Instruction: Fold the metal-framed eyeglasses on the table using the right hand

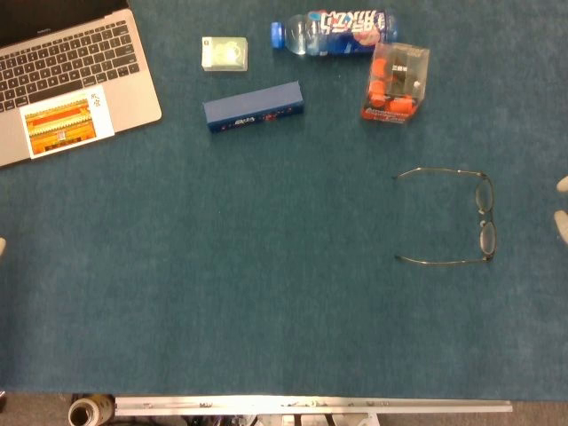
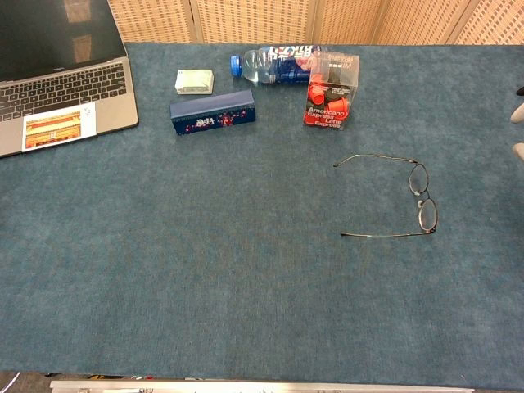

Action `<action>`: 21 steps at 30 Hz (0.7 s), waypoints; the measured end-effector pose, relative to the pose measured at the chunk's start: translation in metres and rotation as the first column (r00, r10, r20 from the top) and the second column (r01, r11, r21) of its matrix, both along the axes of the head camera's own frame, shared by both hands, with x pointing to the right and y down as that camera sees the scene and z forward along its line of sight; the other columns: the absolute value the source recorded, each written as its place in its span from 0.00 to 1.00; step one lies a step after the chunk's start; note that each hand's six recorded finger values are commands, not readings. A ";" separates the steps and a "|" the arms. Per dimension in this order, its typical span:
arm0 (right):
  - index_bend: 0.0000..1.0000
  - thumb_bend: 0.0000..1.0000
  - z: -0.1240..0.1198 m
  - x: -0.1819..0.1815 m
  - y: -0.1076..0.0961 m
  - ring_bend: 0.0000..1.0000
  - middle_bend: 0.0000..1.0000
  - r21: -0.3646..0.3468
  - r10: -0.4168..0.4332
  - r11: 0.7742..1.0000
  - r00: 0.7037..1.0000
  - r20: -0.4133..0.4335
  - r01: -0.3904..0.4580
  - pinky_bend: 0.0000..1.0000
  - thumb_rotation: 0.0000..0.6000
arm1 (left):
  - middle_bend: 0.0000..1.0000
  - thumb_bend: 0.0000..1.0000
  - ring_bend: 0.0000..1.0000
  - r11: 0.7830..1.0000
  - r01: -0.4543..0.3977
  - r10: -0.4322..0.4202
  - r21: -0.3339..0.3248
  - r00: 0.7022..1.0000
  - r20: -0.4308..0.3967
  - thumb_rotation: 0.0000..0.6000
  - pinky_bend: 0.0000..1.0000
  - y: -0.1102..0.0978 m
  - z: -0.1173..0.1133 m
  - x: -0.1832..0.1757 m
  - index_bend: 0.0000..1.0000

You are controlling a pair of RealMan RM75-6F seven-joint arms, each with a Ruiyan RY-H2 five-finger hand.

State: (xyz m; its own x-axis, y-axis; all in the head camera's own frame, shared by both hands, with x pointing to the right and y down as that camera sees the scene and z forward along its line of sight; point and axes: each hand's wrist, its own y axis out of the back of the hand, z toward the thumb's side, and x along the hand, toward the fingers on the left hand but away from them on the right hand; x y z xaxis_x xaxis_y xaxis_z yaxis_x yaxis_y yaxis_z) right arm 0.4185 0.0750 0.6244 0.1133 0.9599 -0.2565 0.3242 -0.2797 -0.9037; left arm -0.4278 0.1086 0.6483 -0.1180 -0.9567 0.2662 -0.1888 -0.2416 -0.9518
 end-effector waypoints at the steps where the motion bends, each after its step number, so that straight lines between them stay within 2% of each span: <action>1: 0.46 0.28 0.000 0.000 0.001 0.09 0.29 -0.001 -0.001 1.000 1.000 0.002 0.001 0.31 1.00 | 0.36 0.16 0.23 1.000 -0.002 0.002 0.000 1.000 0.000 1.00 0.51 0.000 0.000 0.001 0.47; 13: 0.46 0.27 -0.001 0.003 0.006 0.09 0.29 0.007 0.012 1.000 1.000 0.001 -0.012 0.31 1.00 | 0.36 0.16 0.23 1.000 -0.024 0.024 0.003 1.000 -0.007 1.00 0.51 -0.005 0.002 0.005 0.47; 21: 0.46 0.27 0.008 -0.005 -0.002 0.09 0.29 -0.002 -0.027 1.000 0.999 -0.018 0.027 0.31 1.00 | 0.36 0.16 0.23 1.000 -0.017 0.017 -0.007 1.000 -0.009 1.00 0.51 -0.003 0.005 0.005 0.47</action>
